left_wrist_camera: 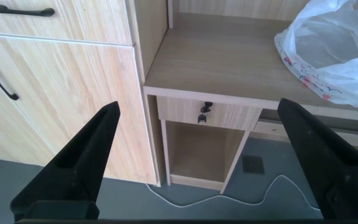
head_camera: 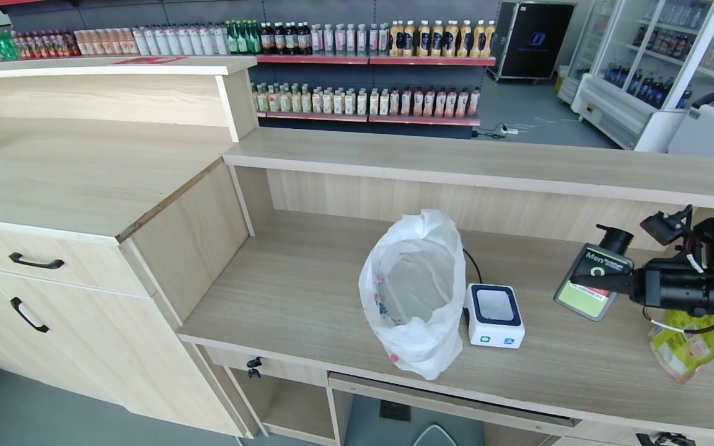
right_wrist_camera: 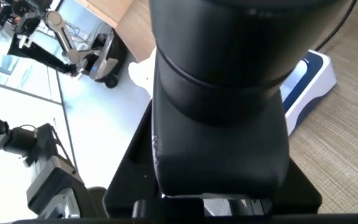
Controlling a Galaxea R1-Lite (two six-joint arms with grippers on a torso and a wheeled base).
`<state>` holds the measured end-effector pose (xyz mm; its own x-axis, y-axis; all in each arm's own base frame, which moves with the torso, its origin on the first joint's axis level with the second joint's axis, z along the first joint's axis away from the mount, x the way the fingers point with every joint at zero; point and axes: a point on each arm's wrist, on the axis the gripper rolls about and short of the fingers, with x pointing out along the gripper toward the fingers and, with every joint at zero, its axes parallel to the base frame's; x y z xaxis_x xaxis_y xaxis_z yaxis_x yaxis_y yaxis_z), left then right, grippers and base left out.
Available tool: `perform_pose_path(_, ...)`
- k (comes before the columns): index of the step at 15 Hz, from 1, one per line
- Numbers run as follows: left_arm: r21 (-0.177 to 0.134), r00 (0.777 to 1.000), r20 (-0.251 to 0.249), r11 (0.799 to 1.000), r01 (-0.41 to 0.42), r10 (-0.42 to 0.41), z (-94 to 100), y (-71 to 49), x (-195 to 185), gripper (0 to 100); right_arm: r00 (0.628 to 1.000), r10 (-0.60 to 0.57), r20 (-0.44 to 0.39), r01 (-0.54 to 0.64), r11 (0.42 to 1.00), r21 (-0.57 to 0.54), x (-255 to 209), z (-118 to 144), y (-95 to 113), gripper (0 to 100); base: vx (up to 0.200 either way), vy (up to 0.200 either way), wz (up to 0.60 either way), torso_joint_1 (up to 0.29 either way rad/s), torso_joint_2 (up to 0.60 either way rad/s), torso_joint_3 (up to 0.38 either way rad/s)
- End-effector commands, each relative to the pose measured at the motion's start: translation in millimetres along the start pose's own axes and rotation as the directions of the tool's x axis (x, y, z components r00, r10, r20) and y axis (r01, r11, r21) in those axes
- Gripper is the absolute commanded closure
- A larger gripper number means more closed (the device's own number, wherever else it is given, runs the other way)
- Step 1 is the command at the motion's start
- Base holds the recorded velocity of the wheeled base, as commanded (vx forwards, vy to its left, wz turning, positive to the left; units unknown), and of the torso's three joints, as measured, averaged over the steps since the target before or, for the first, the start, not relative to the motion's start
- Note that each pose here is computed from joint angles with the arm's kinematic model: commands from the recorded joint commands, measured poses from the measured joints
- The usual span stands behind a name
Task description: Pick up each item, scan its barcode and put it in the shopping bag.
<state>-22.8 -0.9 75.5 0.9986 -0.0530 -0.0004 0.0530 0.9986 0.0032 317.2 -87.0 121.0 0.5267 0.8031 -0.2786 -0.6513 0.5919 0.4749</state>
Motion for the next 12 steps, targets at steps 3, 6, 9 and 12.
perform_pose_path(3, 0.000, 1.000, -0.001, 1.000, 0.001, -0.001, 0.0, 0.0, 0, 0, 0.947, -0.305, 0.105, 0.310, 0.950, -0.036, -55, 36, 111, 100, 0.000, 0.000, 0.00, 0.000, 0.00, 0.000)
perform_pose_path(6, 0.000, 1.000, -0.001, 1.000, 0.001, -0.001, 0.0, 0.0, 0, 0, 0.635, -0.744, 0.206, 0.763, 0.646, -0.017, -83, 20, 172, 100, 0.000, 0.000, 0.00, 0.000, 0.00, 0.000)
perform_pose_path(9, 0.000, 1.000, -0.001, 1.000, 0.001, -0.001, 0.0, 0.0, 0, 0, 0.246, -0.958, 0.147, 0.968, 0.250, 0.009, -65, 16, 172, 100, 0.000, 0.000, 0.00, 0.000, 0.00, 0.000)
perform_pose_path(12, 0.000, 1.000, -0.001, 1.000, 0.001, -0.001, 0.0, 0.0, 0, 0, 0.304, -0.928, 0.217, 0.949, 0.315, 0.017, -40, 23, 176, 100, 0.000, 0.000, 0.20, -0.001, 0.00, 0.002)
